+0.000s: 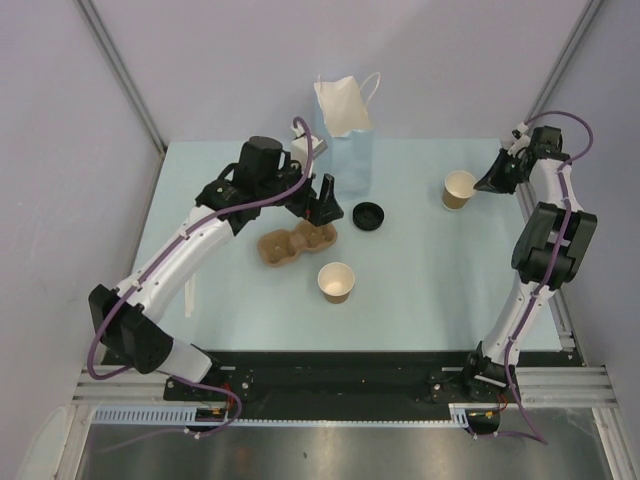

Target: Pack the takeout coffee

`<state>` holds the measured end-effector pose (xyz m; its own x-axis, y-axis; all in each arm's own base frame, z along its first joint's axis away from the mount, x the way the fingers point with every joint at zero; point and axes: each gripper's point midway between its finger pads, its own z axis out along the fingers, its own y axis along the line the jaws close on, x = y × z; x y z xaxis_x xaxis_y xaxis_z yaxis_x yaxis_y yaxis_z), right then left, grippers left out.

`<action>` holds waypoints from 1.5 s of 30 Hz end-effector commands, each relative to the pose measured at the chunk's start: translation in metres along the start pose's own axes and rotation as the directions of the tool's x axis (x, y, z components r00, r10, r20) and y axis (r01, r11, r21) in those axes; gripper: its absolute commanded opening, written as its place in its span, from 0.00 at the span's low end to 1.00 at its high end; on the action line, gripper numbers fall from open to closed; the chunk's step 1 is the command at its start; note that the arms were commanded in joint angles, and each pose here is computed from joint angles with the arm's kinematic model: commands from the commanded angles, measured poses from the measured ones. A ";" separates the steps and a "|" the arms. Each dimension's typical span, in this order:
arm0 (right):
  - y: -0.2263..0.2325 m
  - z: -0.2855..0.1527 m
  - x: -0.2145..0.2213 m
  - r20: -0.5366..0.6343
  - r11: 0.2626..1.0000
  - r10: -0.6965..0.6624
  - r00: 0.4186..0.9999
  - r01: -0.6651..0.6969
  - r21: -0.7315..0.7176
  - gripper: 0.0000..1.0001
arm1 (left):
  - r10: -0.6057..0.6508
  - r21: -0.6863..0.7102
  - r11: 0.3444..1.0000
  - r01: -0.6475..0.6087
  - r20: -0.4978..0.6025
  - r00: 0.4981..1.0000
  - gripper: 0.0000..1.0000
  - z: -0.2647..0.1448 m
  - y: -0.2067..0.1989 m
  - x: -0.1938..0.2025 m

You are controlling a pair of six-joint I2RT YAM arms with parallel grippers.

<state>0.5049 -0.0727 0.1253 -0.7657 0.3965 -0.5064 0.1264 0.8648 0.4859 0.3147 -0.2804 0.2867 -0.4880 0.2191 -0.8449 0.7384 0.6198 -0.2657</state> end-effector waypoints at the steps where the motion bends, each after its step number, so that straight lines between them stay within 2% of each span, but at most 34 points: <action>1: 0.001 0.001 -0.005 0.010 1.000 0.007 1.000 -0.007 -0.015 0.00 | -0.005 0.030 1.000 0.004 0.022 1.000 1.00 -0.003 -0.005 -0.011; 10: -0.016 0.007 0.001 -0.001 0.999 0.043 0.999 -0.043 0.021 0.10 | -0.018 0.029 0.999 0.018 0.003 1.000 1.00 0.003 0.001 -0.008; 13: -0.017 0.009 0.002 -0.003 0.999 0.046 0.999 -0.045 0.025 0.19 | -0.025 0.030 0.999 0.025 0.002 1.000 1.00 0.003 0.002 -0.008; 14: -0.017 0.008 0.002 -0.002 0.999 0.046 0.999 -0.045 0.026 0.30 | -0.025 0.030 0.999 0.025 0.002 1.000 1.00 0.003 0.002 -0.007; 17: -0.016 0.003 0.000 0.007 0.999 0.042 0.999 -0.042 0.028 0.44 | -0.029 0.022 0.999 0.029 -0.004 1.000 1.00 0.003 0.005 -0.004; 18: -0.014 0.001 -0.001 0.012 0.999 0.040 0.999 -0.040 0.023 0.46 | -0.029 0.025 0.999 0.029 0.004 1.000 0.99 0.003 0.005 -0.006; 24: 0.037 -0.060 -0.040 0.154 0.994 -0.056 0.987 0.069 -0.083 0.57 | -0.050 0.026 0.998 0.049 0.034 0.998 1.00 -0.004 0.007 -0.008; 29: 0.108 -0.120 -0.060 0.308 0.958 -0.198 0.931 0.250 -0.139 0.66 | -0.095 0.021 0.995 0.094 0.091 0.991 1.00 -0.015 0.017 -0.015; 33: 0.170 -0.112 -0.026 0.296 0.872 -0.420 0.858 0.471 -0.130 0.69 | -0.131 0.020 0.991 0.129 0.160 0.979 0.99 -0.025 0.026 -0.025; 34: 0.198 -0.101 -0.004 0.273 0.835 -0.471 0.839 0.523 -0.167 0.69 | -0.145 0.006 0.989 0.146 0.170 0.975 1.00 -0.028 0.034 -0.022; 36: 0.211 -0.082 0.026 0.221 0.806 -0.524 0.823 0.562 -0.185 0.69 | -0.156 -0.005 0.987 0.161 0.212 0.965 1.00 -0.036 0.039 -0.028; 39: 0.243 -0.054 0.077 0.161 0.722 -0.624 0.765 0.643 -0.256 0.67 | -0.173 -0.038 0.982 0.186 0.229 0.958 1.00 -0.044 0.051 -0.023; 41: 0.261 -0.041 0.112 0.143 0.622 -0.714 0.685 0.715 -0.318 0.65 | -0.165 -0.052 0.982 0.182 0.234 0.958 0.99 -0.051 0.054 -0.020; 43: 0.259 -0.023 0.145 0.095 0.547 -0.780 0.619 0.748 -0.377 0.63 | -0.151 -0.045 0.985 0.165 0.227 0.962 1.00 -0.056 0.053 -0.016; 44: 0.259 -0.017 0.158 0.098 0.473 -0.829 0.551 0.783 -0.405 0.63 | -0.135 -0.036 0.989 0.146 0.217 0.967 1.00 -0.057 0.051 -0.014; 45: 0.264 -0.011 0.171 0.098 0.429 -0.852 0.515 0.792 -0.434 0.62 | -0.133 -0.021 0.990 0.141 0.212 0.968 1.00 -0.058 0.048 -0.012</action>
<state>0.4149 0.2046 0.2154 -0.5476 -0.3046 -0.7794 -0.6925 0.6878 0.2177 0.3422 -0.2090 0.2914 -0.5328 -0.0382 -0.8454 0.5805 0.7104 -0.3980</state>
